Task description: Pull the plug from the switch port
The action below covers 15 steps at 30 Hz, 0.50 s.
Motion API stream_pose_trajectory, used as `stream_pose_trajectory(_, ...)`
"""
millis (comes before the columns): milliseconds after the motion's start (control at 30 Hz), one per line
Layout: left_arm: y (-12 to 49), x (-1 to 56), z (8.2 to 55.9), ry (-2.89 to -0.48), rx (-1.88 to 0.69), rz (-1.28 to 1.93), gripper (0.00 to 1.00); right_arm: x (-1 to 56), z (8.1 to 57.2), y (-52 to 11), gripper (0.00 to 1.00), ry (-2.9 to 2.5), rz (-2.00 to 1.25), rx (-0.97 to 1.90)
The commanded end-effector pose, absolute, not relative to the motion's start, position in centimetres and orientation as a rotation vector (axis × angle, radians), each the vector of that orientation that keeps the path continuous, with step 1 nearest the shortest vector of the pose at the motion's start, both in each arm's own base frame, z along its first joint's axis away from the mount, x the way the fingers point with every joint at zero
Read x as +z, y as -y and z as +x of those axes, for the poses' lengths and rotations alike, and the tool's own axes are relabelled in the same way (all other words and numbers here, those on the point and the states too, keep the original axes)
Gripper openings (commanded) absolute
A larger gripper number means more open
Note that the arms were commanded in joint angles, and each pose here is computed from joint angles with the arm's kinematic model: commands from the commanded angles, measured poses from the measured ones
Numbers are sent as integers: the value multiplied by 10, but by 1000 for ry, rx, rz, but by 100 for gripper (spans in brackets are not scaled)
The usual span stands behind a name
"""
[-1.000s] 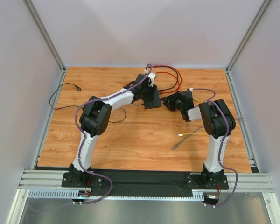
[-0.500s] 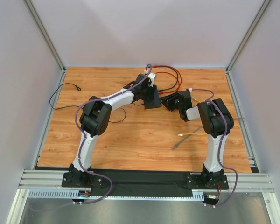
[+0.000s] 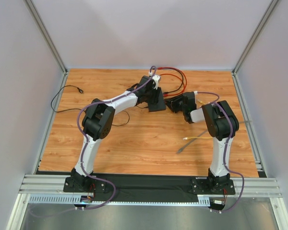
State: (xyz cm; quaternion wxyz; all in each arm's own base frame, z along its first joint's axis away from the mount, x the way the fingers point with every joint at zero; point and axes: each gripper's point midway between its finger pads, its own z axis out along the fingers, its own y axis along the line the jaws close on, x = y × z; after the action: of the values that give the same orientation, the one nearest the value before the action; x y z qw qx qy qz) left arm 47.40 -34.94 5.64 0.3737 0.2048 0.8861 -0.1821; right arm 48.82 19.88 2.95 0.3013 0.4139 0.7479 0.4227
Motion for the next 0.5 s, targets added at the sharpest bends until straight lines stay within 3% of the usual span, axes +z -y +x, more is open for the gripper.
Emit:
stream_pose_trajectory(0, 355, 64, 479, -2244, -498, 515, 53, 8, 488, -197, 35, -2022, 1159, 1052)
stream_pose_trajectory(467, 356, 63, 479, -2248, -503, 520, 53, -1, 485, -200, 25, -2035, 1186, 1059)
